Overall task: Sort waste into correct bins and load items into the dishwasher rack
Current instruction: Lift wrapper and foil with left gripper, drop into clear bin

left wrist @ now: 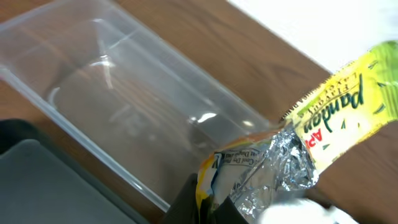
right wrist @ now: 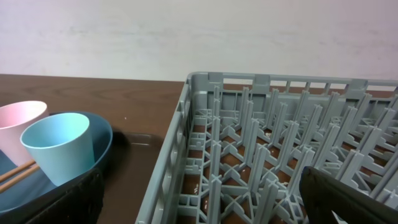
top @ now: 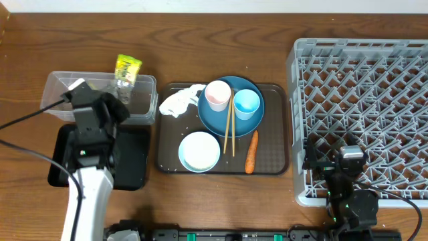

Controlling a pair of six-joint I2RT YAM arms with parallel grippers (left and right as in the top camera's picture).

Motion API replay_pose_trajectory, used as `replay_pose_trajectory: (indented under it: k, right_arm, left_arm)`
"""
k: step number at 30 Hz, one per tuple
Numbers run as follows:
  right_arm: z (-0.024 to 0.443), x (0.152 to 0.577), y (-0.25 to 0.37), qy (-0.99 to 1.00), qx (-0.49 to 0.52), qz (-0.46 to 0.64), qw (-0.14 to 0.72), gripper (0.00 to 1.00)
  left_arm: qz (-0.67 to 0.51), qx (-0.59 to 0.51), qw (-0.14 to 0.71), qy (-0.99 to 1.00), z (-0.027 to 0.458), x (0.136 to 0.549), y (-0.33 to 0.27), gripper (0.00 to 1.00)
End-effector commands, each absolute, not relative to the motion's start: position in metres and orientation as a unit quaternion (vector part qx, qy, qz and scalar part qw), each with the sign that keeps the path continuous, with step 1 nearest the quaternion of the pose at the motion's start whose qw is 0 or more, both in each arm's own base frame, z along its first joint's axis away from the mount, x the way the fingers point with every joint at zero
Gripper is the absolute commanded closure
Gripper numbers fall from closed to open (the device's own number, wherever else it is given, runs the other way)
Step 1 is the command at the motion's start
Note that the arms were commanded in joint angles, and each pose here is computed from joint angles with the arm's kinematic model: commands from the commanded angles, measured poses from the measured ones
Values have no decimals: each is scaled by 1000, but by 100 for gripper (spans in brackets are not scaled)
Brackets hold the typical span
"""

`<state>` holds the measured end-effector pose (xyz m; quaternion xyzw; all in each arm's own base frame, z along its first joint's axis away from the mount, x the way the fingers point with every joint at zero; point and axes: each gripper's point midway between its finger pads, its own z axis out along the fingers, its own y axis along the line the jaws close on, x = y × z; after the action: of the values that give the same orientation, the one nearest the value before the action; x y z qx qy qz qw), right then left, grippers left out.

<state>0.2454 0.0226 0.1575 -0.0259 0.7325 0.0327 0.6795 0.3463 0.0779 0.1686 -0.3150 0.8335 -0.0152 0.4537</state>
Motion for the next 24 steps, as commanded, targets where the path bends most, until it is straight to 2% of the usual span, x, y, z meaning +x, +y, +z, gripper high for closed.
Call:
replay_pose_trajectory:
  k: [1, 6, 7, 8, 9, 10, 11, 12, 21, 24]
  right_arm:
    - [156, 246, 19, 734, -17, 28, 679, 1]
    - [156, 246, 19, 734, -17, 28, 679, 1]
    - [156, 246, 19, 734, -17, 28, 679, 1]
    - [156, 246, 19, 734, -17, 28, 679, 1]
    - [156, 246, 19, 734, -17, 28, 679, 1]
    - [156, 246, 19, 734, -17, 28, 679, 1]
    - [156, 246, 19, 734, -17, 28, 679, 1]
    - [156, 246, 19, 734, -17, 28, 679, 1]
    - [156, 246, 19, 734, -17, 28, 679, 1]
    - [156, 246, 19, 734, -17, 28, 679, 1]
  left_arm:
    - [10, -351, 430, 832, 147, 350, 104, 93]
    - [25, -375, 400, 836, 111, 359, 126, 93]
    - [26, -376, 399, 836, 107, 361, 127, 86]
    - [26, -375, 400, 836, 107, 362, 128, 75]
    - [26, -375, 403, 835, 109, 364, 128, 55]
    - [25, -374, 406, 833, 112, 365, 129, 40]
    - [21, -373, 412, 831, 117, 367, 128, 29]
    - [16, -370, 420, 828, 125, 370, 127, 23]
    - [-18, -350, 490, 798, 198, 365, 117, 21]
    - [-47, -340, 491, 801, 212, 355, 102, 31]
